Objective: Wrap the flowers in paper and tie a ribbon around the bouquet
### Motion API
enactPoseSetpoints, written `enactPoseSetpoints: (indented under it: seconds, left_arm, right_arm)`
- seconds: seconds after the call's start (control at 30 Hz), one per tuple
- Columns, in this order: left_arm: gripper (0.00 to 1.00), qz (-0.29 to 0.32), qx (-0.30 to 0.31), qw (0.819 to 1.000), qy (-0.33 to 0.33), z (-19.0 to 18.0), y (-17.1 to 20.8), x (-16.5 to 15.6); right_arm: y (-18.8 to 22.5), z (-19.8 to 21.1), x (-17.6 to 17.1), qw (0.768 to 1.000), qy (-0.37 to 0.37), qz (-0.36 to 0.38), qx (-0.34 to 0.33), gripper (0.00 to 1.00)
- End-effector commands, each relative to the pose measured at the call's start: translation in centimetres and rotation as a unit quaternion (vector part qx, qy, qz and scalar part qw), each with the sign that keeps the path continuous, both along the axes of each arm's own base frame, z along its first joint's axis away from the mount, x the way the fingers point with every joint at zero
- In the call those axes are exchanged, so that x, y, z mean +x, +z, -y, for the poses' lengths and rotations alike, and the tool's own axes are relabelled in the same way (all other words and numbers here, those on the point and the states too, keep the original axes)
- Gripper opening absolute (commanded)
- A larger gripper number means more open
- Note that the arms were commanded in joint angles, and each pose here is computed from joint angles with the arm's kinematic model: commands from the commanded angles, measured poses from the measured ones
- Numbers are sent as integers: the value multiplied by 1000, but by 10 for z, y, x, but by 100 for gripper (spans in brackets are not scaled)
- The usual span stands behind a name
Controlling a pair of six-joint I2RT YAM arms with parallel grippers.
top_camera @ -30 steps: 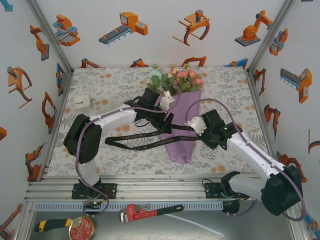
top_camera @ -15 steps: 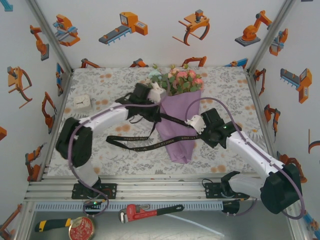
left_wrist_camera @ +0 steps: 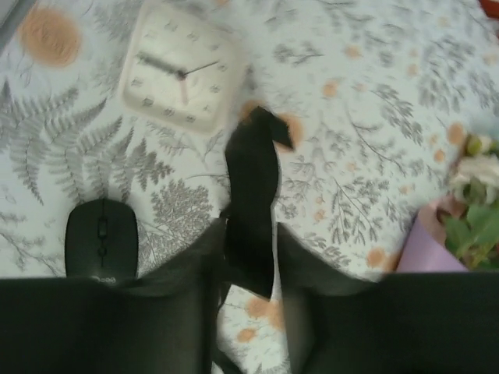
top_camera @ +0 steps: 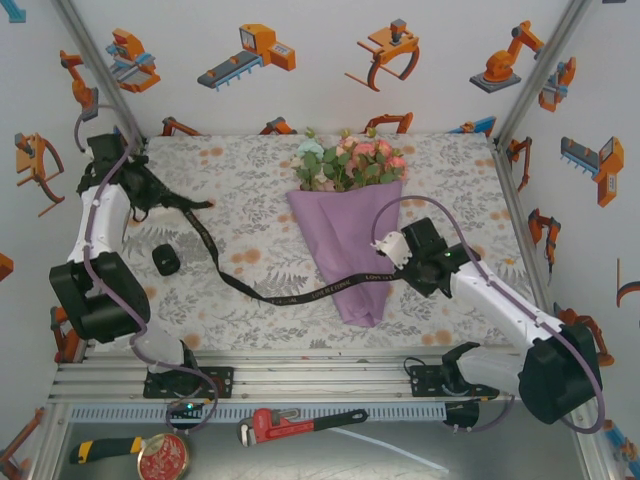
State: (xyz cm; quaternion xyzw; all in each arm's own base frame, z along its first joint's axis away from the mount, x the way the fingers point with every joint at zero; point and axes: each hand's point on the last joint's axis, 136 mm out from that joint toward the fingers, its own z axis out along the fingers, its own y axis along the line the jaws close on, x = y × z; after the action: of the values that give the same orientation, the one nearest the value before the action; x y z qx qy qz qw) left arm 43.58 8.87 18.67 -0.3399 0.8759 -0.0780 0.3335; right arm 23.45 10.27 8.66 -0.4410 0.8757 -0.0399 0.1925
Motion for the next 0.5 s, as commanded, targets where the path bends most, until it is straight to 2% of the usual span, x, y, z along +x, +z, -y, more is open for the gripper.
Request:
enactPoseSetpoints:
  seconds: [0.0, 0.03, 0.13, 0.23, 0.3, 0.37, 0.4, 0.47]
  left_arm:
    - [61, -4, -41, 997, 59, -7, -4, -22]
    - [65, 2, -49, 997, 54, -2, 0, -22]
    - [67, 12, -78, 997, 12, 36, 16, -20]
    - [67, 19, -112, 991, -74, 113, 29, -22]
    - [67, 27, -143, 971, -188, 188, 32, -28]
    - [68, 26, -165, 936, -309, 256, 27, -44]
    - [68, 19, -163, 918, -360, 283, 20, -55]
    - [68, 0, -164, 896, -412, 318, 4, -72]
  right_arm:
    - [-1, 12, -3, 1000, -26, 4, -14, 0]
    - [0, 12, -4, 1000, -28, 7, -11, 0]
    - [-1, 15, -3, 999, -41, 17, -8, 0]
    - [-5, 25, -7, 998, -51, 14, -34, 0]
    - [-9, 25, -21, 999, -24, -12, -36, 0]
    - [-12, 24, -37, 999, 7, -40, -34, 0]
    - [-12, 23, -47, 998, 30, -54, -31, 0]
    - [-10, 18, -67, 992, 90, -81, -20, 0]
